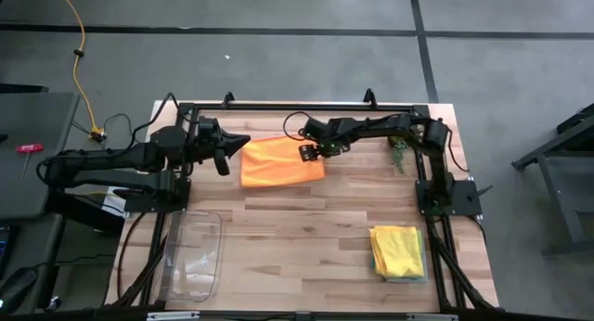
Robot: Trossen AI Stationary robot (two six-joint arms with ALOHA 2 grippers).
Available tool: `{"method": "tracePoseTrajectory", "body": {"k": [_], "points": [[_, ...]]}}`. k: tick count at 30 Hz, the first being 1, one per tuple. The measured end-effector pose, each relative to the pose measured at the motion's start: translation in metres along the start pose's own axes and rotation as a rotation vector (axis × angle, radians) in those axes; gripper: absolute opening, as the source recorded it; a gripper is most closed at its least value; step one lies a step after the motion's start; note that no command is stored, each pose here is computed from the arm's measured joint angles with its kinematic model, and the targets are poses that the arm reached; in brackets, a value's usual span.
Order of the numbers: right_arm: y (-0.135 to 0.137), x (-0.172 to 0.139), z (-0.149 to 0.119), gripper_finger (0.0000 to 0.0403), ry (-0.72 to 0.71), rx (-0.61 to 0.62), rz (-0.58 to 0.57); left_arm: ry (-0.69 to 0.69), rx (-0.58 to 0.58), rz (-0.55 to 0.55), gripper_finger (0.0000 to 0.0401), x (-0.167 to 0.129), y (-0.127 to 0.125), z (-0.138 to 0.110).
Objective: Fold microfiber towels
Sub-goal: Fold the orange microfiber cloth
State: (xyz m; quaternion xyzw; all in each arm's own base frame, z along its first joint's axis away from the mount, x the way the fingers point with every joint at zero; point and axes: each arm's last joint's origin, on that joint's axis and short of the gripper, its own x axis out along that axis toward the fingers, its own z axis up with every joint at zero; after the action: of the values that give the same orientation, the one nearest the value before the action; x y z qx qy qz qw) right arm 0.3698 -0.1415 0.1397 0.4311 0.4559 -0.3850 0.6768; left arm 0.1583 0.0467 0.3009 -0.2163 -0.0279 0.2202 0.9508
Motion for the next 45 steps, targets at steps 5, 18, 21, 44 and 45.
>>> {"method": "tracePoseTrajectory", "body": {"k": [5,18,21,44,45], "points": [[0.006,0.003,-0.006,0.023,-0.01,0.024,0.002,0.002,0.004,0.001,0.0,0.0,0.0,0.0],[0.021,0.005,-0.026,0.0054,-0.052,-0.052,-0.018,0.003,0.037,0.004,0.0,0.0,0.0,0.0],[0.021,0.005,-0.029,0.0015,-0.035,-0.102,-0.03,0.003,0.038,0.004,0.0,0.0,0.0,0.0],[-0.101,-0.056,-0.077,0.0,0.064,-0.076,-0.273,-0.003,0.027,0.018,0.0,0.0,0.001,0.0],[-0.105,-0.061,-0.08,0.0,0.047,-0.057,-0.258,-0.006,0.026,0.024,0.0,0.0,0.001,0.0]]}}
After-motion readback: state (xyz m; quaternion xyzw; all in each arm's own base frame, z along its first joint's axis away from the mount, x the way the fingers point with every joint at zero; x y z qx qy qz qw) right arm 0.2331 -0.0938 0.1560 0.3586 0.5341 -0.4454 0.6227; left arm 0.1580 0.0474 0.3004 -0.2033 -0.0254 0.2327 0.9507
